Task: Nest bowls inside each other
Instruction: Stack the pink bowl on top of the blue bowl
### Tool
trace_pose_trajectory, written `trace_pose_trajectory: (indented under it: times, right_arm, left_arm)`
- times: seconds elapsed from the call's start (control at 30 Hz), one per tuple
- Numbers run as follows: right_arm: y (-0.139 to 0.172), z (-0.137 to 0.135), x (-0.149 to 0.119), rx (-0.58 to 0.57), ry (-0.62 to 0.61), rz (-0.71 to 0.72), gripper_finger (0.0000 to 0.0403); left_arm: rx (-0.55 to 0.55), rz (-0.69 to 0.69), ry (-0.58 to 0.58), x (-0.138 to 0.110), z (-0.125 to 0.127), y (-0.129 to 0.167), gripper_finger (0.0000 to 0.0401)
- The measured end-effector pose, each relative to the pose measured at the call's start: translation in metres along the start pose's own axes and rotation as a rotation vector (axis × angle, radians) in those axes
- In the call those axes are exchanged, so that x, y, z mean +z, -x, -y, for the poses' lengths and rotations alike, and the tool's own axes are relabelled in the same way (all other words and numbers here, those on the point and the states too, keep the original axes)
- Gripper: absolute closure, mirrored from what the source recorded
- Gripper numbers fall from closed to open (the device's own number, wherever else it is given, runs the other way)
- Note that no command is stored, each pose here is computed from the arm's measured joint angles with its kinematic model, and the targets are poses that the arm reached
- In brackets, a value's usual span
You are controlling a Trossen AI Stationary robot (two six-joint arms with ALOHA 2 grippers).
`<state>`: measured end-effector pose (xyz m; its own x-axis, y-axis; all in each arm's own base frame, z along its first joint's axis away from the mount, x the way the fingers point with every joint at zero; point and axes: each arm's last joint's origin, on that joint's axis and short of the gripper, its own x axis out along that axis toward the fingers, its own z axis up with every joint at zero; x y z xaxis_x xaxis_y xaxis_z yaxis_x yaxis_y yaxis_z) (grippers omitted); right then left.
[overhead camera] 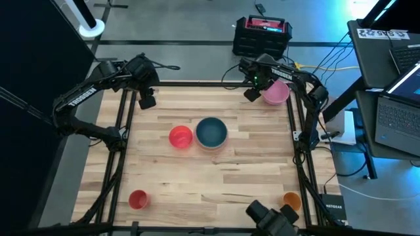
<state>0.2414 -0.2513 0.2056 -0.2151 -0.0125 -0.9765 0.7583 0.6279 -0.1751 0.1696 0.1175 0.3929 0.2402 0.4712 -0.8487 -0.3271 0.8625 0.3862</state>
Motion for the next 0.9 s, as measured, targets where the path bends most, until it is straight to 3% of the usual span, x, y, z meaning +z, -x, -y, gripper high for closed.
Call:
trace_pose_trajectory:
  times: [0.47,0.57,0.73,0.9]
  right_arm:
    - [-0.032,0.003,-0.02,0.024,-0.035,-0.035,0.0191]
    - [-0.035,0.002,-0.019,0.026,-0.031,-0.017,0.0233]
    - [-0.037,0.003,-0.016,0.092,0.004,0.008,0.0381]
    - [-0.008,-0.03,-0.015,0.113,0.103,0.08,0.039]
  left_arm:
    - [0.003,0.002,-0.019,0.0,-0.001,0.0,0.0297]
    - [0.007,0.013,-0.016,0.001,-0.001,0.0,0.0297]
    - [0.012,0.025,-0.016,0.002,-0.002,0.0,0.0297]
    - [0.01,0.02,-0.02,0.002,-0.001,0.0,0.0297]
